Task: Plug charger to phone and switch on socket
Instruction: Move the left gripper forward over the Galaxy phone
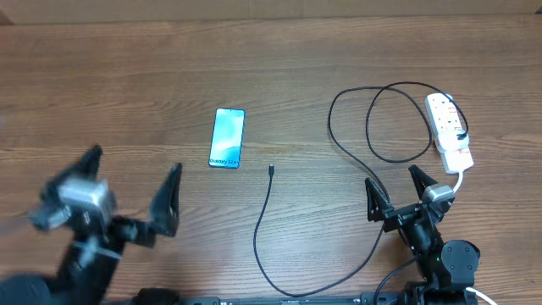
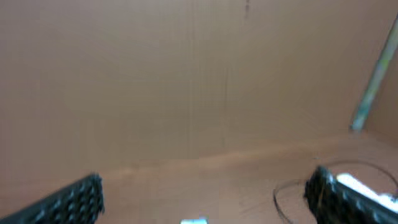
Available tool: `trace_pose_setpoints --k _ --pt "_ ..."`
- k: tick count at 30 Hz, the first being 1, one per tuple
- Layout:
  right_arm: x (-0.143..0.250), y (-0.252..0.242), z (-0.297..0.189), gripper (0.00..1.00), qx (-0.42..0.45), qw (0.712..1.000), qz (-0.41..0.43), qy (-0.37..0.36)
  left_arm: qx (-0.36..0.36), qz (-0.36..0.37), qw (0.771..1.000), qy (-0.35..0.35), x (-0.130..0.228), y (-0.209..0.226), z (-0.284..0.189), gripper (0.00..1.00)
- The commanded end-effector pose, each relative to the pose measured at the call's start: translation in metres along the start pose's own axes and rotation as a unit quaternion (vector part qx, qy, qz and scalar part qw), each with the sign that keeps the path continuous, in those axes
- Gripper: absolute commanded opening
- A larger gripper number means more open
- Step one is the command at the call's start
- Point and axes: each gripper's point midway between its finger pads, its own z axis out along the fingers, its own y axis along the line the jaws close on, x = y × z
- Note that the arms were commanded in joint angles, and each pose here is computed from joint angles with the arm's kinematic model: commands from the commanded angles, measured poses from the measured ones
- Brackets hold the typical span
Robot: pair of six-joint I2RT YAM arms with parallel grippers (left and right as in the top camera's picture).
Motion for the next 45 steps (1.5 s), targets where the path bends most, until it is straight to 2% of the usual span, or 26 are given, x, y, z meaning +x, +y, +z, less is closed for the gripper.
trace_pose_setpoints --k 1,5,9,12,16,19,25,26,27,28,29,30,32,37,45 --pt "0.001 -0.003 0.0 1.0 0.006 1.0 0.0 -0.004 0.008 -0.003 0.998 0.066 -0.028 0.002 0.033 1.0" --pt "0.001 -0.003 0.0 1.0 0.006 1.0 0.0 -0.004 0.011 -0.023 0.985 0.17 -0.026 0.005 0.067 1.0" --pt "0.001 -0.003 0.0 1.0 0.007 1.0 0.0 -0.004 0.008 -0.051 0.951 0.305 0.011 0.013 0.103 1.0" --pt "0.001 -0.003 0.0 1.0 0.007 1.0 0.0 -0.004 0.026 -0.079 0.915 0.394 0.048 0.011 0.128 1.0" --pt "0.001 -0.003 0.0 1.0 0.007 1.0 0.0 -0.004 0.078 -0.155 0.871 0.46 0.089 -0.007 0.163 1.0" --pt "0.001 -0.003 0.0 1.0 0.007 1.0 0.0 -0.004 0.112 -0.213 0.821 0.519 0.126 -0.02 0.183 1.0" --pt "0.001 -0.003 0.0 1.0 0.006 1.0 0.0 -0.004 0.117 -0.256 0.755 0.592 0.182 -0.022 0.204 1.0" --pt "0.001 -0.003 0.0 1.0 0.006 1.0 0.0 -0.004 0.123 -0.271 0.738 0.606 0.194 -0.025 0.209 0.98" --pt "0.001 -0.003 0.0 1.0 0.007 1.0 0.0 -0.004 0.125 -0.277 0.73 0.612 0.201 -0.026 0.212 0.93" --pt "0.001 -0.003 0.0 1.0 0.007 1.0 0.0 -0.004 0.125 -0.281 0.724 0.618 0.207 -0.025 0.215 0.82" --pt "0.001 -0.003 0.0 1.0 0.007 1.0 0.0 -0.004 0.123 -0.283 0.717 0.624 0.215 -0.025 0.217 0.62" --pt "0.001 -0.003 0.0 1.0 0.006 1.0 0.0 -0.004 0.121 -0.285 0.712 0.63 0.222 -0.024 0.219 0.37" --pt "0.001 -0.003 0.0 1.0 0.006 1.0 0.0 -0.004 0.115 -0.287 0.702 0.642 0.235 -0.022 0.223 0.04" --pt "0.001 -0.003 0.0 1.0 0.006 1.0 0.0 -0.004 0.098 -0.283 0.674 0.675 0.269 -0.019 0.228 0.04" --pt "0.001 -0.003 0.0 1.0 0.007 1.0 0.0 -0.004 0.032 -0.211 0.647 0.732 0.323 -0.013 0.226 0.04"
